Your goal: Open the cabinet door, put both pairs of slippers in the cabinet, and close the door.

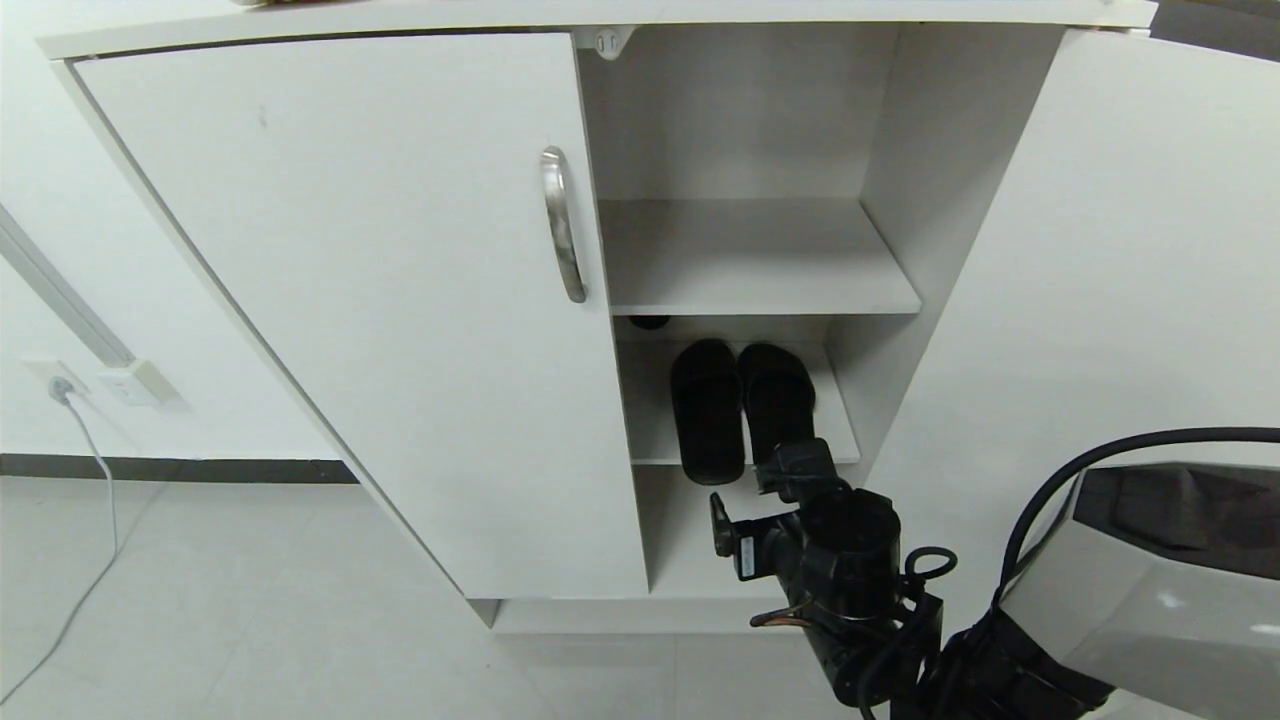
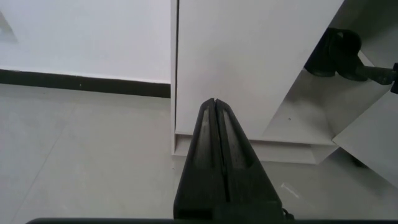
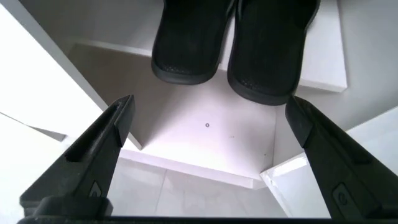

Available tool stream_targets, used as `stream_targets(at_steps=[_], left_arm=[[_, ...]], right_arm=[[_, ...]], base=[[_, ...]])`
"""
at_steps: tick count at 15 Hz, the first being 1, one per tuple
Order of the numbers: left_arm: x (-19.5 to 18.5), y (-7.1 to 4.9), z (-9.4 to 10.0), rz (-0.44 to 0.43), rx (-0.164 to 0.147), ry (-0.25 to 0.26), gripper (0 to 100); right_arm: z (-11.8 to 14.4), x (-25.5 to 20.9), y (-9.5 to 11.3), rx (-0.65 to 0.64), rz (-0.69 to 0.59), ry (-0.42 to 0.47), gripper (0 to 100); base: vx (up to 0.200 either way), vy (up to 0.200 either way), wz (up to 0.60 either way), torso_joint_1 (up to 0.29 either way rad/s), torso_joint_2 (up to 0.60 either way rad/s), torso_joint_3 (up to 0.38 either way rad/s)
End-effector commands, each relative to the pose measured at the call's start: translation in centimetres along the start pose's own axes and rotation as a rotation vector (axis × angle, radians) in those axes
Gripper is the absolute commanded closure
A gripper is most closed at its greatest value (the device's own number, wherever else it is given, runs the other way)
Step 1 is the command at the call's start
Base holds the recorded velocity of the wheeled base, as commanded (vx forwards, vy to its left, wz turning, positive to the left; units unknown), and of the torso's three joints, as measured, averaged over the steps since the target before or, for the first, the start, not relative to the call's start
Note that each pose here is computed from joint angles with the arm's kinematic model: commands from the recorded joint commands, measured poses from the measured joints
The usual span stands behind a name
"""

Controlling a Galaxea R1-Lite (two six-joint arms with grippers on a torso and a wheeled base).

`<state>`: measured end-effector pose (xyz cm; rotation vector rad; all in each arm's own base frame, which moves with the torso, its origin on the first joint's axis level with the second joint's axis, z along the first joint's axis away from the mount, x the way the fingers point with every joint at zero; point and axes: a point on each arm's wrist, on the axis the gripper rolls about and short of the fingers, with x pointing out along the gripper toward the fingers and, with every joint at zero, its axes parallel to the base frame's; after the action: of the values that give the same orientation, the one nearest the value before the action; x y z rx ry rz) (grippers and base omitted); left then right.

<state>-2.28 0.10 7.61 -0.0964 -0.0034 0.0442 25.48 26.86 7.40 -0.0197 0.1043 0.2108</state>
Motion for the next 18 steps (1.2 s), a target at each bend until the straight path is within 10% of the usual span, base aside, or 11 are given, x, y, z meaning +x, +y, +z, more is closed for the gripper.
stream_targets(at_steps=[1, 18], left_arm=[[0.00, 0.00, 0.00, 0.000, 0.000, 0.000, 100], [0.00, 0.00, 0.00, -0.001, 0.007, 0.000, 100]], right_arm=[[-0.18, 0.02, 0.03, -0.003, 0.000, 0.004, 0], [-0.24, 0.02, -0.05, -0.007, -0.005, 0.007, 0]], base=[[0.000, 0.000, 0.00, 0.000, 0.00, 0.000], [0.000, 0.000, 0.00, 0.002, 0.00, 0.116]])
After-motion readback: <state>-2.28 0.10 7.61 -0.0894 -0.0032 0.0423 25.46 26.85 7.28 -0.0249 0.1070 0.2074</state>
